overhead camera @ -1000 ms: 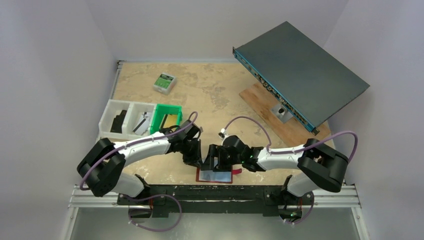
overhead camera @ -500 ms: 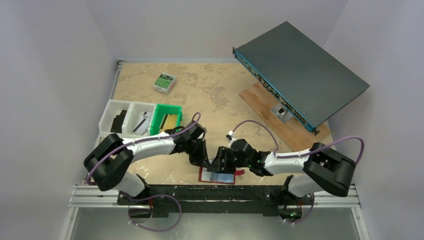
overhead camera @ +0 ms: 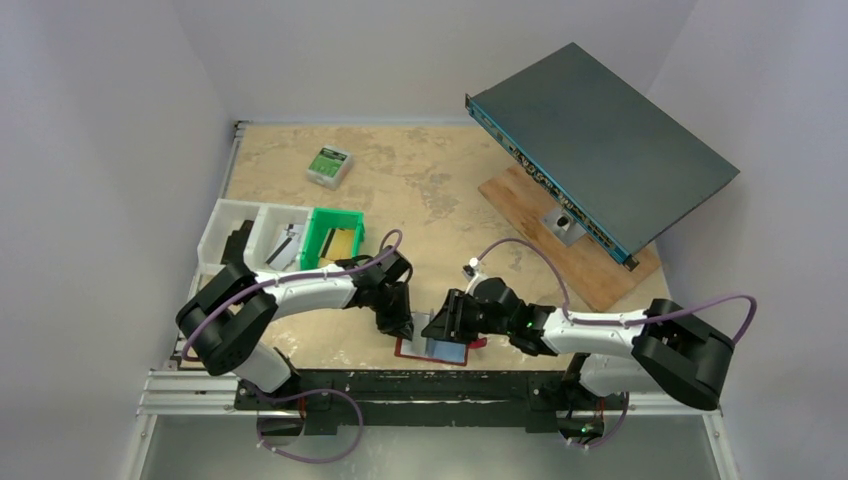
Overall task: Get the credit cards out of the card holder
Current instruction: Remove the credit card from the card holder.
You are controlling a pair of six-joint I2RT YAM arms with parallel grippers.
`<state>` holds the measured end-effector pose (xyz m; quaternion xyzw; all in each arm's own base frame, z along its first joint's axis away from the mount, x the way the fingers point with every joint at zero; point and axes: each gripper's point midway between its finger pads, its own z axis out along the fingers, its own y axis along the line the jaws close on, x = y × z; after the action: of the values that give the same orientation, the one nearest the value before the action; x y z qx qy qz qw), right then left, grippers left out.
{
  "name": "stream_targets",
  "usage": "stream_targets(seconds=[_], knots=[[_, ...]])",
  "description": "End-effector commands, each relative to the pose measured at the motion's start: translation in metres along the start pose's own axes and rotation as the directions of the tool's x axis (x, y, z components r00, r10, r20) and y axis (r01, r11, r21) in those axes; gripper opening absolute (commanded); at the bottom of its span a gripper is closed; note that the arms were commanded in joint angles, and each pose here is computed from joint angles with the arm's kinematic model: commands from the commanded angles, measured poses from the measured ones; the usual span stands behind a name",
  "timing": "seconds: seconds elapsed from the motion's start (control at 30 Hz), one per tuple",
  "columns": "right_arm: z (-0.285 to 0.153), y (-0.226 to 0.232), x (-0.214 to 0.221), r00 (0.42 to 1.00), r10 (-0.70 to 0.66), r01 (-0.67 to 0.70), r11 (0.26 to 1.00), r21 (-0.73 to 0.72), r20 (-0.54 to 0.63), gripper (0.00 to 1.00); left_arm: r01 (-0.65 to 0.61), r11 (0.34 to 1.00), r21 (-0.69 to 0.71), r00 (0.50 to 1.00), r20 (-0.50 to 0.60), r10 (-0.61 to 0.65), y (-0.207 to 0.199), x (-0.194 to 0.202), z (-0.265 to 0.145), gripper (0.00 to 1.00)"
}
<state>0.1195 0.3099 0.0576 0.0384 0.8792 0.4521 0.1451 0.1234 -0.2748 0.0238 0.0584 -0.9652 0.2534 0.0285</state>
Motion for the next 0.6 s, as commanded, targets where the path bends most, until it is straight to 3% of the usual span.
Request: stream_targets(seconds=[0.0,0.27,0.57], knots=[[-0.006,-0.001,-0.007,0.999,0.007,-0.008,1.000,0.014,0.041,0.39,-0.002,1.000,-0.026,0.999,0.039,0.003,-0.001,-0.006,-0.003,0.00],[-0.011,-0.015,-0.005,0.999,0.012,-0.015,0.998,0.061,0.046,0.51,-0.025,0.997,-0.072,0.997,0.076,0.030,0.009,-0.009,-0.010,0.01],[-0.013,-0.028,-0.005,0.998,0.017,-0.023,0.992,0.121,0.054,0.46,-0.077,0.995,-0.056,0.993,0.081,0.082,0.002,-0.012,-0.015,0.00]])
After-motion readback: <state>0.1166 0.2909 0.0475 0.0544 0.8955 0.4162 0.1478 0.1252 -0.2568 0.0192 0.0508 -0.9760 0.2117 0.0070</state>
